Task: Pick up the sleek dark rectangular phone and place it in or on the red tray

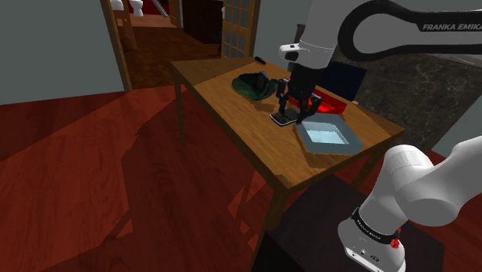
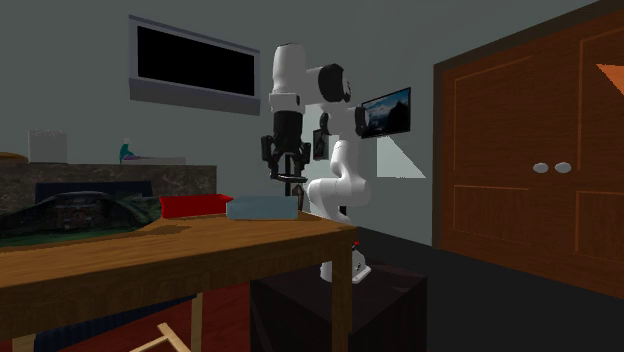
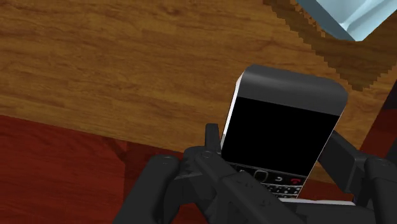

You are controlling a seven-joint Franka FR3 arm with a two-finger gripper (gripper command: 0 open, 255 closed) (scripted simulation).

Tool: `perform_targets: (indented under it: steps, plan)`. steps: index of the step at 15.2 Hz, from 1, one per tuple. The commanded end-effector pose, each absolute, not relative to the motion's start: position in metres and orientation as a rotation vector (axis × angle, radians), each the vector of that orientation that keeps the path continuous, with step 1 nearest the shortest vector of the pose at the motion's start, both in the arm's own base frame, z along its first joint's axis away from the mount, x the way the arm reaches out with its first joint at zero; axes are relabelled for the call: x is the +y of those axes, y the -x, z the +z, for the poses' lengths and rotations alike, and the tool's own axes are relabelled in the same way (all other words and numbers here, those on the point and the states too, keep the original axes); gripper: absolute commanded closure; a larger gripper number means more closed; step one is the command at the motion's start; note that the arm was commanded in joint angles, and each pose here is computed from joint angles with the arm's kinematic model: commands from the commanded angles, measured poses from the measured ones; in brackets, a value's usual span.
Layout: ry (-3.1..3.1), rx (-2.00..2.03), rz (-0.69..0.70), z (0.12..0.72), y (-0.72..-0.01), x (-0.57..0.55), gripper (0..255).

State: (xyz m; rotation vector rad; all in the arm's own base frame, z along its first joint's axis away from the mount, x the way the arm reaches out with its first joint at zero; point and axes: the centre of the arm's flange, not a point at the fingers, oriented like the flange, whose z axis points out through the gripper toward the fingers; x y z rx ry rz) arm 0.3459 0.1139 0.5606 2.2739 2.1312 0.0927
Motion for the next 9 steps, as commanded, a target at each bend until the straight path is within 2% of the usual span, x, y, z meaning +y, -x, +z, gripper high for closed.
perform_targets:
  steps: [1, 9]
  plan:
    - [-2.274, 2.131, 0.092, 0.563, -0.349, 0.101, 255]
    - [-2.274, 2.131, 0.092, 0.564, -0.370, -0.002, 255]
